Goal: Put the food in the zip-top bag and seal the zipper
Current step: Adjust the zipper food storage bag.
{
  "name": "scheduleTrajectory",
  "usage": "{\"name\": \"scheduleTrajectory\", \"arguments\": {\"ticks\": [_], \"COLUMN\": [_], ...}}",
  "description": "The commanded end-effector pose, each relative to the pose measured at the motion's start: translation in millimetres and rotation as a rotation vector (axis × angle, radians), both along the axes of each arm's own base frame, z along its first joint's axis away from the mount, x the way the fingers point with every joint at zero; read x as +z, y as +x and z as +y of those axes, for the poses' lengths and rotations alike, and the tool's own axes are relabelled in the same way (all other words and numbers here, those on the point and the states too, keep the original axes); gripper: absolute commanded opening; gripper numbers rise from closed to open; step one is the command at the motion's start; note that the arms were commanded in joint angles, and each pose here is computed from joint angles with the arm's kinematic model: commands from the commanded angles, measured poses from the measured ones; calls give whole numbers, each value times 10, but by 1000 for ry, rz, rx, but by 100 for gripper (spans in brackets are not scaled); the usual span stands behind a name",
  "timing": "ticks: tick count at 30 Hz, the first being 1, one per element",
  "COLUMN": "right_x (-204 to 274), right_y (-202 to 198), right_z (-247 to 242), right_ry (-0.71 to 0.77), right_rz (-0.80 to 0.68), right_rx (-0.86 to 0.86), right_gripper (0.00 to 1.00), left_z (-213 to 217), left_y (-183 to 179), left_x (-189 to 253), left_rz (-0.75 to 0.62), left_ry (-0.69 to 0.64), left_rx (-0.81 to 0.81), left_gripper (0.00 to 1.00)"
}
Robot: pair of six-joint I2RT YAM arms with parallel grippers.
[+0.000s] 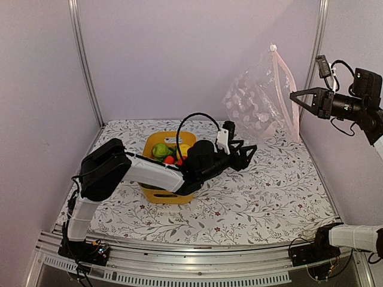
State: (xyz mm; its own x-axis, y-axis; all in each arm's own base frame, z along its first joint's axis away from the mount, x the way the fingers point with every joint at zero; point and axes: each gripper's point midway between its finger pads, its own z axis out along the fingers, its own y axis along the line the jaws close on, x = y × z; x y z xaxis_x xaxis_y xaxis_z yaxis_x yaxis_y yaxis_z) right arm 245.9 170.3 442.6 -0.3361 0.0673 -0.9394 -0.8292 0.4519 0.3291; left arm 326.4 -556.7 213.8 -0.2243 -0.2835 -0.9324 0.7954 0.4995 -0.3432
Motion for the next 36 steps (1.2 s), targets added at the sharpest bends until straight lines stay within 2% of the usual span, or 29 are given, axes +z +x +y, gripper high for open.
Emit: {"name": "scheduleTrajectory", "arguments": {"ticks": [1,6,11,13,15,16,24,32,33,36], "right_x": [30,5,26,16,1,-1,152,-55,-119,-334], "right_y": [-65,-57,-69,-67,-46,-26,132,202,227,373], "right_z": [-13,-24,-40,-44,-64,-81,-321,-481,-506,-638], "right_ry": [15,22,35,36,32,27,-116,-251,-267,-344], "right_rz": [-4,6,13,16,14,8,-107,-129,-119,-99], "right_rx": [16,19,27,25,10,-7,-218,-313,-326,-401], "right_gripper": [0,0,0,0,0,0,0,0,0,0], "left_z": [-45,-113,-131,-123,-113,-96,133,329,334,362], "left_y": [75,-67,-35,-4,28,60,158,309,330,347], "left_x": [21,161,204,221,215,194,-52,-153,-163,-124], "left_rz": [0,-59,-62,-63,-51,-40,9,31,39,46], "left_ry": [-53,-149,-198,-211,-215,-213,-163,-146,-139,-120], "left_rx": [-45,-181,-206,-204,-191,-175,-87,-28,-23,4], "left_gripper": [63,49,31,19,2,0,0,0,7,46]}}
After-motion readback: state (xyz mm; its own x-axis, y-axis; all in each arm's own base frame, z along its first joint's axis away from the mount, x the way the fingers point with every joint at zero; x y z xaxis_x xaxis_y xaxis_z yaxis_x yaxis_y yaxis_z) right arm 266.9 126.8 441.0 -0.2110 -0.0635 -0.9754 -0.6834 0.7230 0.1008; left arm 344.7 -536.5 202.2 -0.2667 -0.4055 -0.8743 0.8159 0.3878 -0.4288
